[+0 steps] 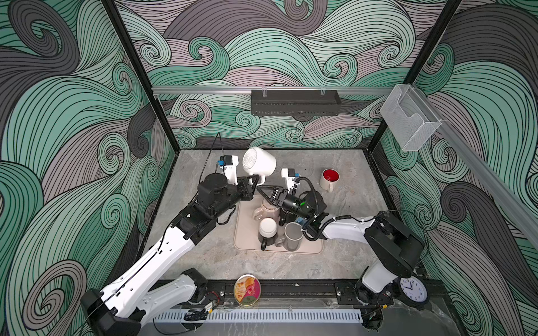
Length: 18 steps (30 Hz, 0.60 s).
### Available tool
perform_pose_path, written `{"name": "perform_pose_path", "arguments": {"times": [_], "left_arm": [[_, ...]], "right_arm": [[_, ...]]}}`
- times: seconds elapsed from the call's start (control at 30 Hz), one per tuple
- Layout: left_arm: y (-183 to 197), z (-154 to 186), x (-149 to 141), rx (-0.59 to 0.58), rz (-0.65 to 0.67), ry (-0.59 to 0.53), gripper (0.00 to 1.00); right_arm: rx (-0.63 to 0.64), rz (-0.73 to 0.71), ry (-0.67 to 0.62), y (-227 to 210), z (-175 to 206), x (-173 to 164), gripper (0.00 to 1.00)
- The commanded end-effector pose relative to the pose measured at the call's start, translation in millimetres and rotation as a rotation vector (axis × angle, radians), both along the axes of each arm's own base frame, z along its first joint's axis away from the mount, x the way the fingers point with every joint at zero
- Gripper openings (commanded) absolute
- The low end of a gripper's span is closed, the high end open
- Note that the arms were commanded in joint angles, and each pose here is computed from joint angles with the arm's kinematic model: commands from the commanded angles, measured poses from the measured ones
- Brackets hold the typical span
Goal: Turn the mug right side up
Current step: Place the mug at the top-right of the table.
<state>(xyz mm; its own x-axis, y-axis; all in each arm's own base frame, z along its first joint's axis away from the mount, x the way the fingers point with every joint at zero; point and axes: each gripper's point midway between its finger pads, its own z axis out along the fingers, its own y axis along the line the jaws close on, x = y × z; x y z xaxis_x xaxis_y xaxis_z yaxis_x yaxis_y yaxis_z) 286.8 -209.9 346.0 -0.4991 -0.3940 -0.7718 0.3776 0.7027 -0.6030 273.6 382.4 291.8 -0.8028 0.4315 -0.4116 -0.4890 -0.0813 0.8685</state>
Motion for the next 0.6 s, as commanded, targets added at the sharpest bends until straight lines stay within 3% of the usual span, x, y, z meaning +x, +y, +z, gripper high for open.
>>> {"name": "perform_pose_path", "arguments": {"times": [0.0, 0.57], "left_arm": [[4.7, 50.6, -4.4, -0.118, 0.004, -0.138, 0.0], [-1.3, 50.3, -7.7, -0.182, -0.034, -0.132, 0.0]], "right_arm": [[0.079, 0.047, -0.041, -4.3, 21.8, -13.1, 0.43], [0.098, 0.029, -0.074, -14.4, 38.8, -9.8, 0.42]]}}
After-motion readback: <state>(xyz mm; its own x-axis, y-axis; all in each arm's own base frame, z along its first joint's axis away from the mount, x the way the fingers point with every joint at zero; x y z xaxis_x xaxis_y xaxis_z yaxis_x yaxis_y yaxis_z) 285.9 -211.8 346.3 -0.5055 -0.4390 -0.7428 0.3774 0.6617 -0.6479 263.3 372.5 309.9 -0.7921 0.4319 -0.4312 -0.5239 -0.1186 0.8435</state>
